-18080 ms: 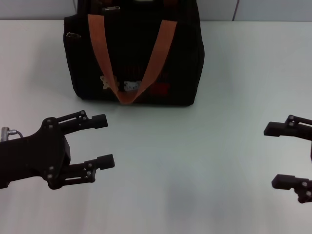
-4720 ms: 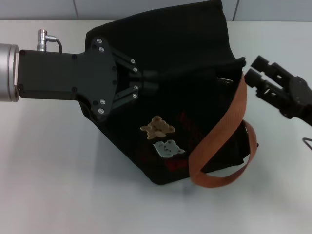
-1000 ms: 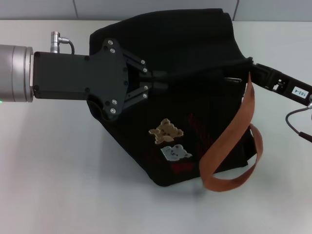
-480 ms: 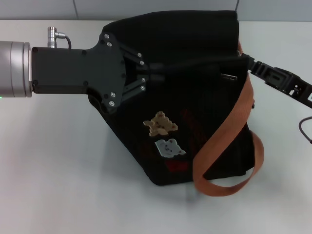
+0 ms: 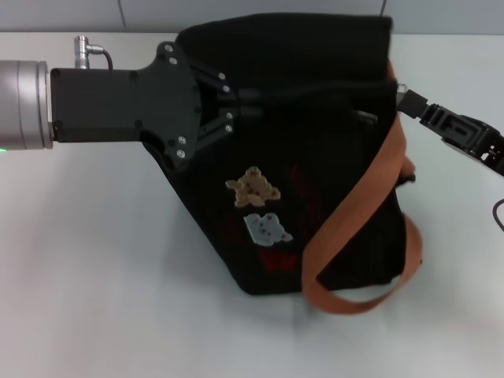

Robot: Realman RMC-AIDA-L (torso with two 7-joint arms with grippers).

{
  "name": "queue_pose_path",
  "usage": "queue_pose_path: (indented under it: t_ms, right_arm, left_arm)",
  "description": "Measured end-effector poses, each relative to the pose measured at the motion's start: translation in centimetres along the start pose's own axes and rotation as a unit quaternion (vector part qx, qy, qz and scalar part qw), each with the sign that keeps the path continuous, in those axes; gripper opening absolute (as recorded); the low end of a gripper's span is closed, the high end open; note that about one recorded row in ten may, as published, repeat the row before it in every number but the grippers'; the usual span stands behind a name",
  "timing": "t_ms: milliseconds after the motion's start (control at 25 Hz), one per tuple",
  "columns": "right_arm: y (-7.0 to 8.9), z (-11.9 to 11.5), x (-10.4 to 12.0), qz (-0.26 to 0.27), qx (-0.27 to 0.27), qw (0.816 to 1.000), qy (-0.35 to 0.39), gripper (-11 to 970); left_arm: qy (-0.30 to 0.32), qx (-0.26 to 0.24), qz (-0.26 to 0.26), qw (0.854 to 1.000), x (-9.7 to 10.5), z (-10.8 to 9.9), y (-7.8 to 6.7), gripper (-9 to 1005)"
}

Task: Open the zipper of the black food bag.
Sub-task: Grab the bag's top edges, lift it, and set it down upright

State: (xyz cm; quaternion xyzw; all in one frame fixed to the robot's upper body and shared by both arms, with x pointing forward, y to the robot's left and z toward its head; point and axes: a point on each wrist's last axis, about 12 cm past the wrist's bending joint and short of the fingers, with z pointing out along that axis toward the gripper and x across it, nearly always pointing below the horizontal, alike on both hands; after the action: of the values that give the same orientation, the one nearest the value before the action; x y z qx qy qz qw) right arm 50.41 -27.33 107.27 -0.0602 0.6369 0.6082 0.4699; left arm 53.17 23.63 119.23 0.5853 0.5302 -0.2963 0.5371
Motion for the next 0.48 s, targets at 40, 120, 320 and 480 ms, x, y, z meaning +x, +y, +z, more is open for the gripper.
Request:
queue_pose_path:
  t_ms: [40,120,320,480]
  right_arm:
    - [0.00,0.00,0.00,0.000,0.000,1.000,0.000,-1]
    - [0.01,-0.02,0.03,-0.006,0.000,1.000,0.000,-1]
    - [0.24,-0.01,0.27,-0.035,-0.010,0.999,-0.002,-2]
    - [0.37,-0.02,0.34,-0.052,-0.015,0.999,-0.002,18]
  left_arm:
    - [0.000,0.000,0.000,1.000,0.00,0.00,0.00,78]
    - [-0.001,-0.005,-0.001,1.000,0.01,-0.09,0.08,78]
    - [-0.007,-0.019,-0.009,1.000,0.23,-0.51,0.18,78]
    - [-0.008,-0.022,-0.013,1.000,0.37,-0.63,0.19,78]
